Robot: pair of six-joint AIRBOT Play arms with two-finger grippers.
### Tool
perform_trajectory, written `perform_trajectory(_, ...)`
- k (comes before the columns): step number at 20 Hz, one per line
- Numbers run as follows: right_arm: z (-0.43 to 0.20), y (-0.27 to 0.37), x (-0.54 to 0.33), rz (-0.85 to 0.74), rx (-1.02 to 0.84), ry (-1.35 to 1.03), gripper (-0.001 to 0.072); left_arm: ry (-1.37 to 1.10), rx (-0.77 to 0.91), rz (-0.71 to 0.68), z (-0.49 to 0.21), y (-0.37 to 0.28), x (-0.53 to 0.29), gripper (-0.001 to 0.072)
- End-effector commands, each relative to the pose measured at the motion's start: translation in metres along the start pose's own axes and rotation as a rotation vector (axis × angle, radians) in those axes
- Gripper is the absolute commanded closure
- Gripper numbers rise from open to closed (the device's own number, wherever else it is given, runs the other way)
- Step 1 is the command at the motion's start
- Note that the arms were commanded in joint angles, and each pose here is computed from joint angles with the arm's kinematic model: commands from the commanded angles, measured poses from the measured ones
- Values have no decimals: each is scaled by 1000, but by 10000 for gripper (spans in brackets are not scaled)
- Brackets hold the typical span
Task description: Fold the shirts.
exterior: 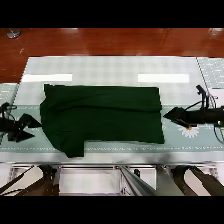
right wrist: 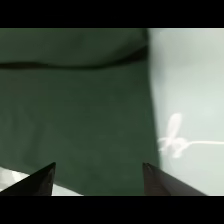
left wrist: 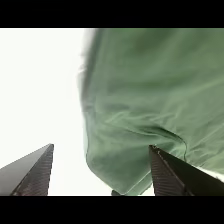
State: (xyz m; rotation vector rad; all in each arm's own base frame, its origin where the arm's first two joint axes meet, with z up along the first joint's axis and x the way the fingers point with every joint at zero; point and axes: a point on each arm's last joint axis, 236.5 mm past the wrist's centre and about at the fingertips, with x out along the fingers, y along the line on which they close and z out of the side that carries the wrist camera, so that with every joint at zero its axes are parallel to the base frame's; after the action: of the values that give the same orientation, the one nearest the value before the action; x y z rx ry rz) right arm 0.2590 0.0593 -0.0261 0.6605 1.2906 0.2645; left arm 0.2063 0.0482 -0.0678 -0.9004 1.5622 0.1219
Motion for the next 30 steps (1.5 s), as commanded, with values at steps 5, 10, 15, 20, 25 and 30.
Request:
perform_trajectory(5,-10,13,11,101,59,-65,89,-10,-3,-203,-33,-12,50,6)
perform_trajectory(10,-6,16,11,116,68,-81,89,-3,13,-205,-38,-19,62,6)
perform_trajectory(15,19,2,-5,91,107,-174,89,113,182,-166,-68,-43,79,6)
perform_trajectory(20,-22,-56,-23,-78,198,-23,89,164,277,-162,-78,-53,78,689)
perform_trajectory(25,-89,-68,-3,-159,238,213,89,129,337,-179,-60,-70,54,689)
perform_trajectory(30,-117,-46,24,-124,195,322,89,124,343,-187,-58,-74,50,689)
